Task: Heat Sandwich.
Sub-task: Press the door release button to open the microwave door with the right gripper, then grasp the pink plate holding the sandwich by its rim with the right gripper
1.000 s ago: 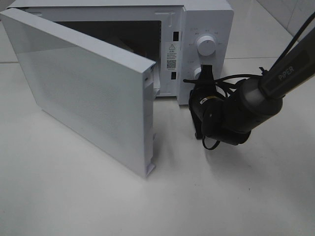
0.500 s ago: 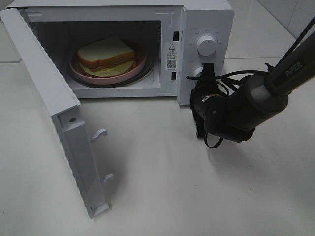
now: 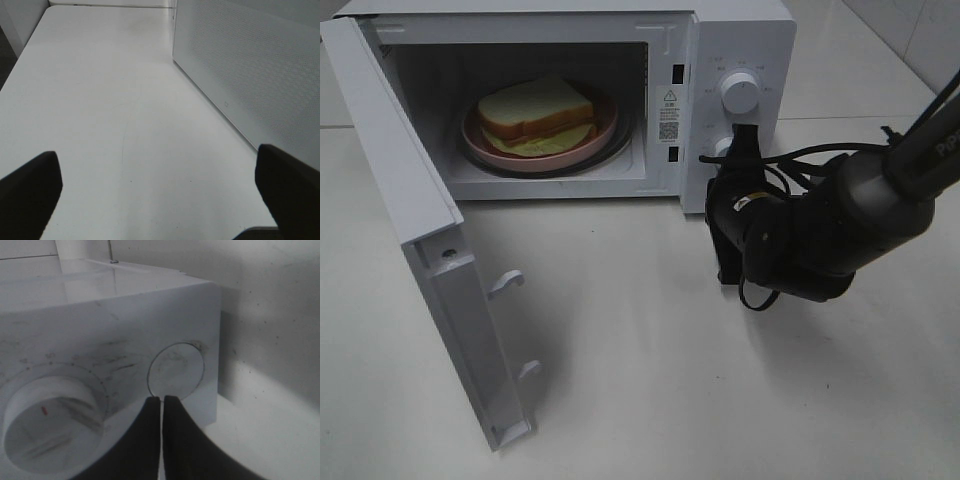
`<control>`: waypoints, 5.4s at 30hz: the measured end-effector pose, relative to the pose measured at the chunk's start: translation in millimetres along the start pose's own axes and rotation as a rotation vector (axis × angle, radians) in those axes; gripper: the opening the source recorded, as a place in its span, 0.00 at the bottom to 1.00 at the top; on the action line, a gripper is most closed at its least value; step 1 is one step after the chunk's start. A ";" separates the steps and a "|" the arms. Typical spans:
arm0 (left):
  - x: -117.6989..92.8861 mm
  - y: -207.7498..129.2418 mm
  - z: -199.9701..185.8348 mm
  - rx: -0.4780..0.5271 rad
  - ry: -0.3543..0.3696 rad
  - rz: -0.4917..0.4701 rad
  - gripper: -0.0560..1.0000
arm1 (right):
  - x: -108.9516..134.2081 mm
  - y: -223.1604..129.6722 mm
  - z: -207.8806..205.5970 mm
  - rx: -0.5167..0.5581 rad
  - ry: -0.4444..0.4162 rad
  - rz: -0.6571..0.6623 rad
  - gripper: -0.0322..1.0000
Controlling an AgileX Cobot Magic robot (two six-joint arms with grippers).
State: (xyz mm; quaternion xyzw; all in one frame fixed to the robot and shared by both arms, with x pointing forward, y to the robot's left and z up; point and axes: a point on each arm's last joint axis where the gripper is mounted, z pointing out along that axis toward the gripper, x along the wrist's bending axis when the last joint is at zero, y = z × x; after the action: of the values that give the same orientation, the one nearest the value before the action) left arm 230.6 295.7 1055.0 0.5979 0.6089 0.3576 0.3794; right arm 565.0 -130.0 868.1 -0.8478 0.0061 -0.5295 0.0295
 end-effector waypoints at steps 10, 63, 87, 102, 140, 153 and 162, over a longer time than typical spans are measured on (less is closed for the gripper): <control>0.0 0.0 0.0 0.000 0.000 0.000 0.98 | -3.1 17.0 -46.9 0.043 -0.054 -0.062 0.05; 0.0 0.0 0.0 0.000 0.000 0.000 0.98 | 59.7 -10.2 -160.4 1.099 -0.206 -1.762 0.10; 0.0 0.0 0.0 0.000 0.000 0.000 0.98 | 68.1 16.0 -170.5 1.725 0.239 -2.928 0.13; 0.0 0.0 0.0 0.000 0.000 0.000 0.98 | 74.5 17.4 -160.5 1.530 0.167 -3.033 0.73; 0.0 0.0 0.0 0.000 0.000 0.000 0.98 | 102.4 -17.3 -124.9 1.094 0.427 -3.182 0.89; 0.0 0.0 0.0 0.000 0.000 0.000 0.98 | 112.1 -56.8 -94.7 1.044 0.506 -3.207 0.89; 0.0 0.0 0.0 0.000 0.000 0.000 0.98 | 109.8 -77.5 -68.5 1.006 0.537 -3.215 0.88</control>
State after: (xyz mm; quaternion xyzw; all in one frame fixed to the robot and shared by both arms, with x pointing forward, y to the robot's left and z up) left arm 230.6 295.7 1055.0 0.5979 0.6089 0.3576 0.3794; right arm 550.2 -60.2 1001.0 -0.1995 0.9427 0.0905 0.2515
